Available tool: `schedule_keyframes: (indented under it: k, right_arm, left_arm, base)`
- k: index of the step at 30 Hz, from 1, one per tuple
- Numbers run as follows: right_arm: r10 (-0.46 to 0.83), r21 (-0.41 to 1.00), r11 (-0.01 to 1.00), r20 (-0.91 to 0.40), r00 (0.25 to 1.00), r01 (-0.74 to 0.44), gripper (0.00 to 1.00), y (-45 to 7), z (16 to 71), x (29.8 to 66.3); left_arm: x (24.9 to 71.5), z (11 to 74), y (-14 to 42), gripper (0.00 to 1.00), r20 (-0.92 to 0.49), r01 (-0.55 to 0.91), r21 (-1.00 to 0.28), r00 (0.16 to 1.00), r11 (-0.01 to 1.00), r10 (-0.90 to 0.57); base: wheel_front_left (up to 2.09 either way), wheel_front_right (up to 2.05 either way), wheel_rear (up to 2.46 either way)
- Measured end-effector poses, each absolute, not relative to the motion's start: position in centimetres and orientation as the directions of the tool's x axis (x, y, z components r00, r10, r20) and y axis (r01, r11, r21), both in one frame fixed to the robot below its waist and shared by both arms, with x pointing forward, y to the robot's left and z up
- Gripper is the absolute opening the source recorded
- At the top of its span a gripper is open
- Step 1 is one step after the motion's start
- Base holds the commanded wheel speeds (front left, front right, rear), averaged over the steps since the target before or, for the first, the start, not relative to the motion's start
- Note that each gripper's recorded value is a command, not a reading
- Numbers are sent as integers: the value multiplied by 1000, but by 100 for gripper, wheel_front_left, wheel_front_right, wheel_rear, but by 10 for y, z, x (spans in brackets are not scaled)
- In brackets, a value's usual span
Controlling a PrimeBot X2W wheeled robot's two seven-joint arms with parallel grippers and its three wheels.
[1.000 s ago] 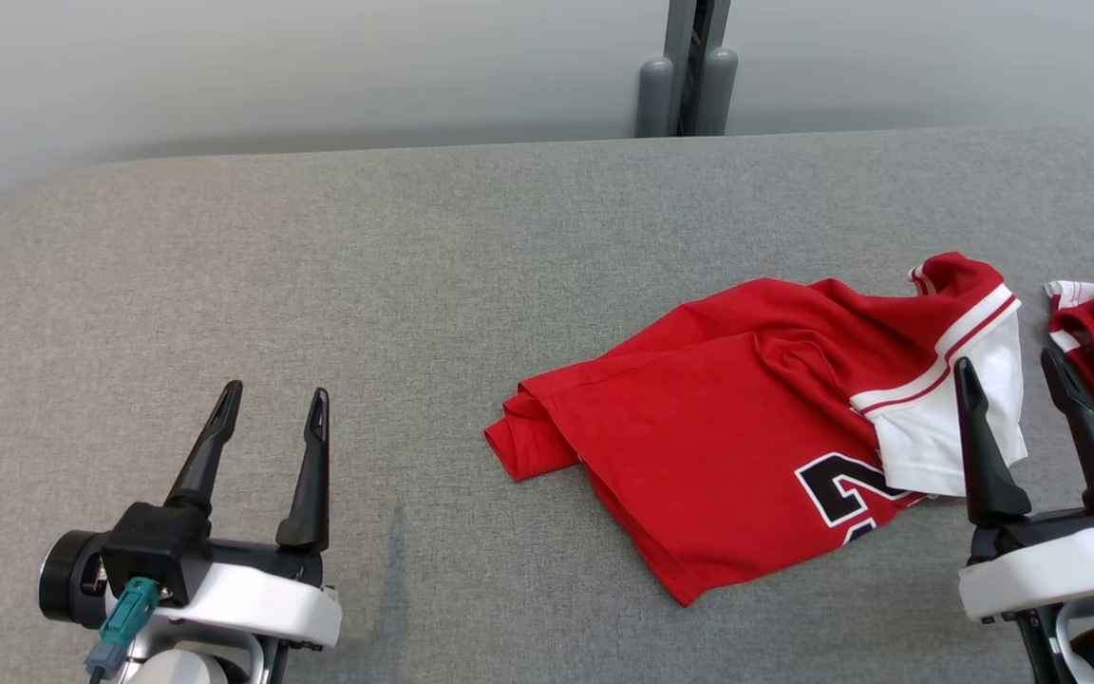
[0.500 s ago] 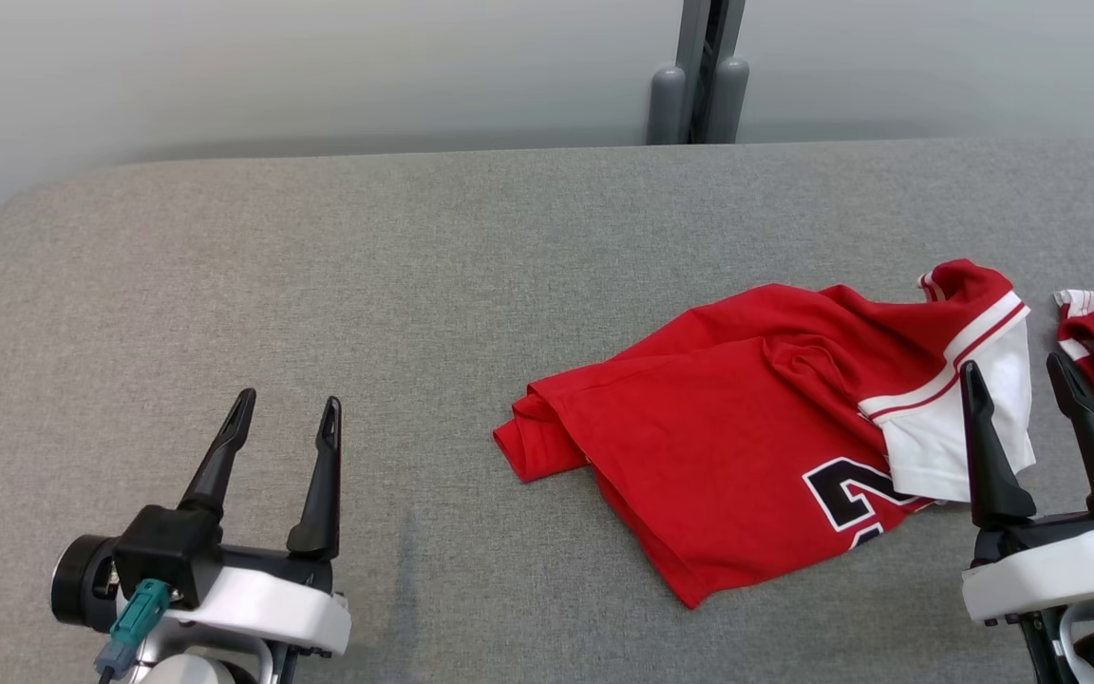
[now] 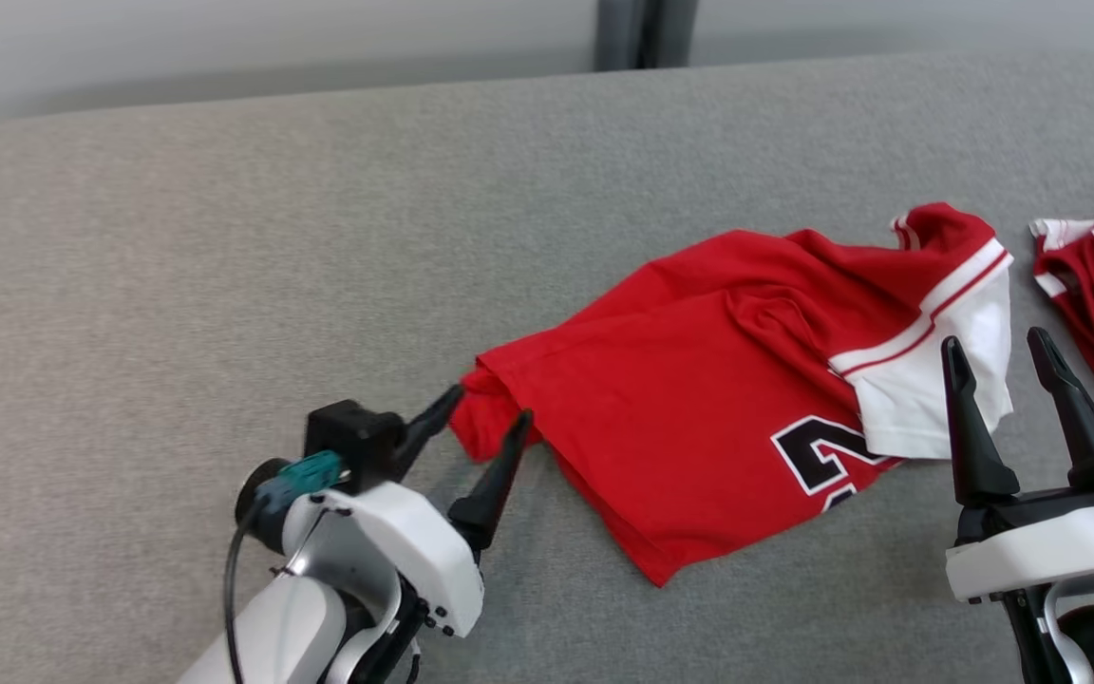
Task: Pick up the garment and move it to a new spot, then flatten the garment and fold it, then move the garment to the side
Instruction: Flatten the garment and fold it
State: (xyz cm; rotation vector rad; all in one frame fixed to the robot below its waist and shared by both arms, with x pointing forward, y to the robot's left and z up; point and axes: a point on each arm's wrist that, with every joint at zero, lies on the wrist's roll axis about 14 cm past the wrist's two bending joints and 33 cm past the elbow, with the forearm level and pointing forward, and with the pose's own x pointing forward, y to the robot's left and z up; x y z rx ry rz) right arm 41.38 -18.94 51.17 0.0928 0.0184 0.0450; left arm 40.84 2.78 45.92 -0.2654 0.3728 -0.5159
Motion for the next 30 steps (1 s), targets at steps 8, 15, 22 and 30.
schedule_keyframes:
  k: [8,15,22,30]
  right_arm:
    - [-13,97,995,-56,998,18,100,-209,492,412]
    - [-36,104,994,-66,997,43,100,-216,485,414]
    - [-66,115,990,-108,992,78,100,-226,471,409]
    - [-118,166,973,-252,961,163,100,-245,423,398]
  left_arm:
    - [415,416,5,100,-414,437,-407,695,802,-589]
    - [428,402,6,100,-431,414,-419,693,808,-578]
    - [437,400,10,0,-415,404,-414,714,816,-564]
    - [443,403,10,0,-391,415,-402,728,816,-563]
  base:
    - [0,0,0]
    - [0,0,0]
    - [0,0,0]
    - [0,0,0]
